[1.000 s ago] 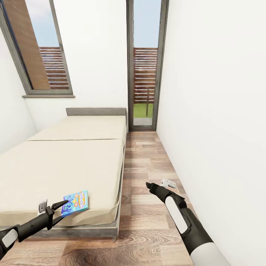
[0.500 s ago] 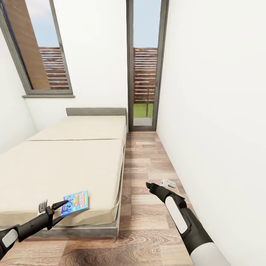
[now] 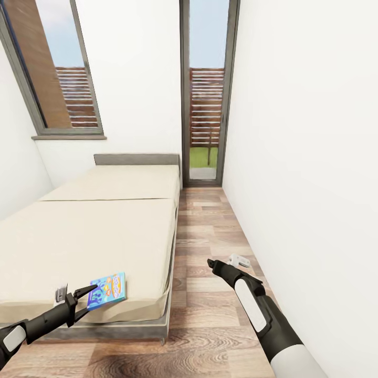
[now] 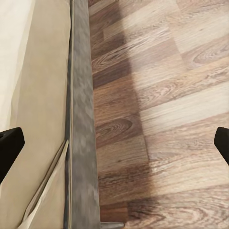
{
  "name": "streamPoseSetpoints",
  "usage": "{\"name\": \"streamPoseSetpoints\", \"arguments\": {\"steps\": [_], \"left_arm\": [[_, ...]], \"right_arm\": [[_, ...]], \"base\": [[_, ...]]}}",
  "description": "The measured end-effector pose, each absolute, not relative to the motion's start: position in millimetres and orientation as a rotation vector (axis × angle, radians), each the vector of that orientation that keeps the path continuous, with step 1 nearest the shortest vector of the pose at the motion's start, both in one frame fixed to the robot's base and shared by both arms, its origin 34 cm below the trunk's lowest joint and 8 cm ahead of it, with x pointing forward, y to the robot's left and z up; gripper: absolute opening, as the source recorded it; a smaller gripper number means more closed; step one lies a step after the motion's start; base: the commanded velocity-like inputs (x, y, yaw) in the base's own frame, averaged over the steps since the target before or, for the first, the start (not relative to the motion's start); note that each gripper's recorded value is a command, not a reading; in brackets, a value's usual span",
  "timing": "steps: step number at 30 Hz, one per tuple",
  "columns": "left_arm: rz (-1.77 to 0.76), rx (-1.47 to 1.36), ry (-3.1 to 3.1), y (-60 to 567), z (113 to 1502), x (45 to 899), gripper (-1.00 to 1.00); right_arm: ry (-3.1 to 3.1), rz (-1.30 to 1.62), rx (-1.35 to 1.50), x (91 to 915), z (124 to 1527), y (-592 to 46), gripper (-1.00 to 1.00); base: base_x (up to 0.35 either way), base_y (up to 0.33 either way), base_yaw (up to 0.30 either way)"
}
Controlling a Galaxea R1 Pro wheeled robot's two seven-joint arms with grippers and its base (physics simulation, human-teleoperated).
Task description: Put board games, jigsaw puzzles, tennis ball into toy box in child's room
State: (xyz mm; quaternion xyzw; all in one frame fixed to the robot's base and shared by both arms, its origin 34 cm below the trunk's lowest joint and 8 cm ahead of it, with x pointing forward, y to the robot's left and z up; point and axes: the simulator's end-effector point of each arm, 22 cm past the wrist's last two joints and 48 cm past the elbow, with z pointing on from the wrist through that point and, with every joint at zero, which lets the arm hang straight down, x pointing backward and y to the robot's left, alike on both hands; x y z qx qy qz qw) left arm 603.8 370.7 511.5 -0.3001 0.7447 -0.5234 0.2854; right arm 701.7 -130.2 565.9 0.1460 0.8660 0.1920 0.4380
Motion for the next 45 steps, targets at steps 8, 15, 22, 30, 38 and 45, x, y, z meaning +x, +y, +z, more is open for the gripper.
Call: {"name": "streamPoseSetpoints", "arguments": {"steps": [8,15,22,30,38,45], "left_arm": [[-1.399,-0.801,1.992,370.5,511.3,603.7,1.0],[-1.399,-0.8,1.992,370.4,511.4,603.7,1.0],[-1.408,-0.814,1.963,372.7,515.6,606.9,-1.0],[-1.408,-0.815,1.961,372.4,515.6,607.3,-1.0],[-1.409,-0.815,1.962,371.3,515.2,607.3,-1.0],[-1.409,-0.813,1.962,371.0,515.2,607.2,-1.0]], "right_arm": [[2.153,0.477,0.363,701.7,565.9,-130.3,1.0],[2.153,0.477,0.363,701.7,565.9,-130.3,1.0],[2.153,0.477,0.363,701.7,565.9,-130.4,1.0],[2.153,0.477,0.364,701.7,565.9,-130.5,1.0],[2.153,0.477,0.363,701.7,565.9,-130.4,1.0],[2.153,0.477,0.363,701.7,565.9,-130.4,1.0]], "base": [[0.0,0.0,0.0],[0.0,0.0,0.0],[0.0,0.0,0.0],[0.0,0.0,0.0],[0.0,0.0,0.0],[0.0,0.0,0.0]]}}
